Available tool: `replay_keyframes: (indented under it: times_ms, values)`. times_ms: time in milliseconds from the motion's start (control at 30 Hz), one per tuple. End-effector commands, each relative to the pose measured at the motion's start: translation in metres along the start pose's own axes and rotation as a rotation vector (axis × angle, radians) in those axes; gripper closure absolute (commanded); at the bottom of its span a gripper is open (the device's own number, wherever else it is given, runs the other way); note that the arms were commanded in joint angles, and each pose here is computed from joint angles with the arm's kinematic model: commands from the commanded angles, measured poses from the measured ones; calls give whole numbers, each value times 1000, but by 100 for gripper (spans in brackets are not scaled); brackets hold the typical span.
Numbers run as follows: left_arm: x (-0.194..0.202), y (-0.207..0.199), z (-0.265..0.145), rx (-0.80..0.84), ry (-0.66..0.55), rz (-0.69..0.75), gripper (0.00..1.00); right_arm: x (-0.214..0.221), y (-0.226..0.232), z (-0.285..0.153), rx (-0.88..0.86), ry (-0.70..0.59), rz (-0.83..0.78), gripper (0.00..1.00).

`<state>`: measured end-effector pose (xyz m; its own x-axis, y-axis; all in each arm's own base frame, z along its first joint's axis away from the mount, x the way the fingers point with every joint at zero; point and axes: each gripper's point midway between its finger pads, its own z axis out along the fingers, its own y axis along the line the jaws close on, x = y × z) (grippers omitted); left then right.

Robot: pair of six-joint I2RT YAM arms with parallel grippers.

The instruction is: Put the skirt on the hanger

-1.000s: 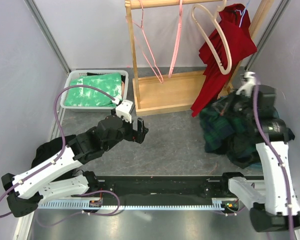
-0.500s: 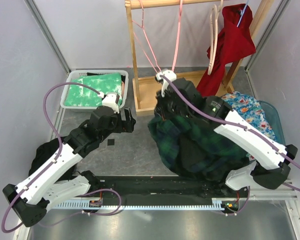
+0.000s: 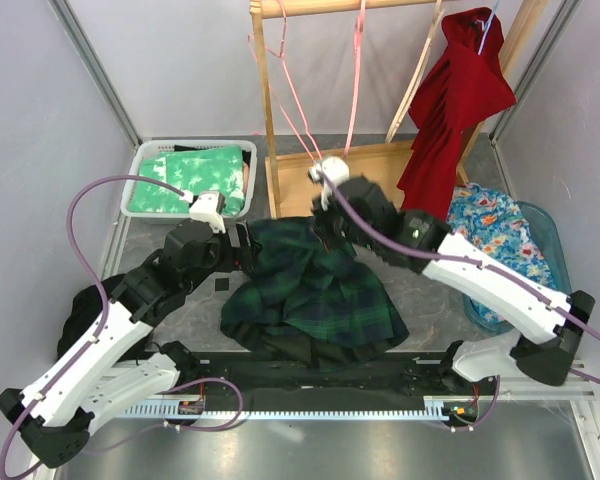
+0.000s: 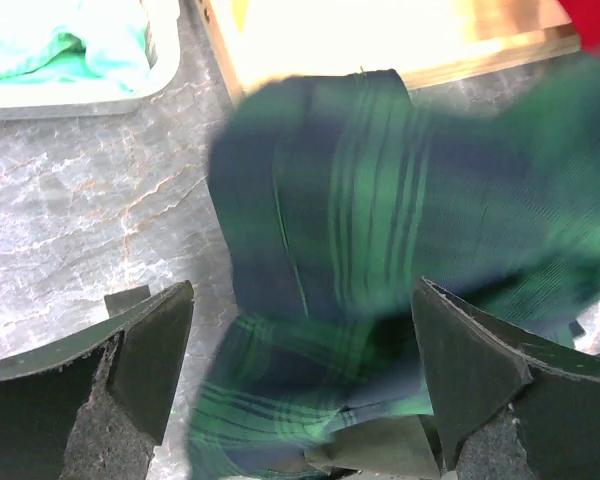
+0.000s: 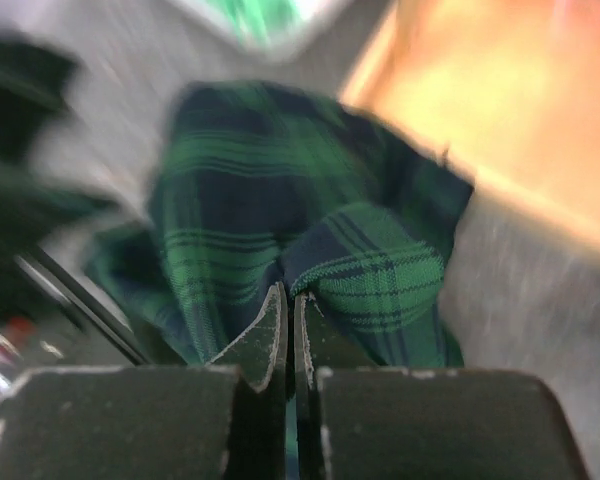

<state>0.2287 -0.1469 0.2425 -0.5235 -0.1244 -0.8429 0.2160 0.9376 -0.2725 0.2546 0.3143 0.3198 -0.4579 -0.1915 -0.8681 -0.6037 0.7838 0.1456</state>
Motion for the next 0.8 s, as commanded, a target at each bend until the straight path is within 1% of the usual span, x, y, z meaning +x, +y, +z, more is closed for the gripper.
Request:
replay_keyframes:
  times_ms: [0,33,67,100,167,200,233,267,300,333,400,433,500,533,600,633,700,767]
  values:
    - [3,6,3,-38,3,-32,5,95,-29,-1,75,121,59,100]
    - [6,7,5,-40,7,-33,5,115,-36,-1,101,151,70,100]
    - [10,9,8,-47,18,-33,4,149,-50,-4,142,204,77,100]
    - [15,8,11,-46,35,-32,4,163,-55,-5,169,220,121,100]
    - [21,7,16,-42,58,-32,4,194,-73,-11,235,262,150,100]
    - [24,6,19,-46,67,-35,4,203,-79,-14,256,279,157,100]
    - [27,8,21,-51,75,-38,4,208,-84,-17,283,283,178,96]
    - [29,7,23,-51,81,-41,4,211,-92,-20,317,283,190,91]
    - [31,7,25,-52,88,-45,4,212,-104,-25,376,285,184,71]
    - [34,7,27,-53,96,-52,4,210,-108,-27,404,278,194,60]
    - [35,5,30,-49,100,-60,4,190,-108,-27,407,240,190,47]
    - [37,6,31,-56,106,-59,4,181,-101,-26,370,225,184,45]
    - [39,8,33,-68,109,-59,4,140,-85,-20,272,133,140,42]
    - [40,9,34,-71,111,-58,4,127,-70,-18,191,112,130,41]
    - [42,6,35,-52,112,-60,5,89,-45,-13,68,19,73,38]
    - [45,7,35,-53,115,-61,5,80,-29,-12,-7,10,47,38]
    - [45,10,35,-63,109,-64,6,58,-6,-3,-80,-12,-26,36]
    - [46,15,34,-88,103,-68,6,55,21,13,-149,18,-90,35]
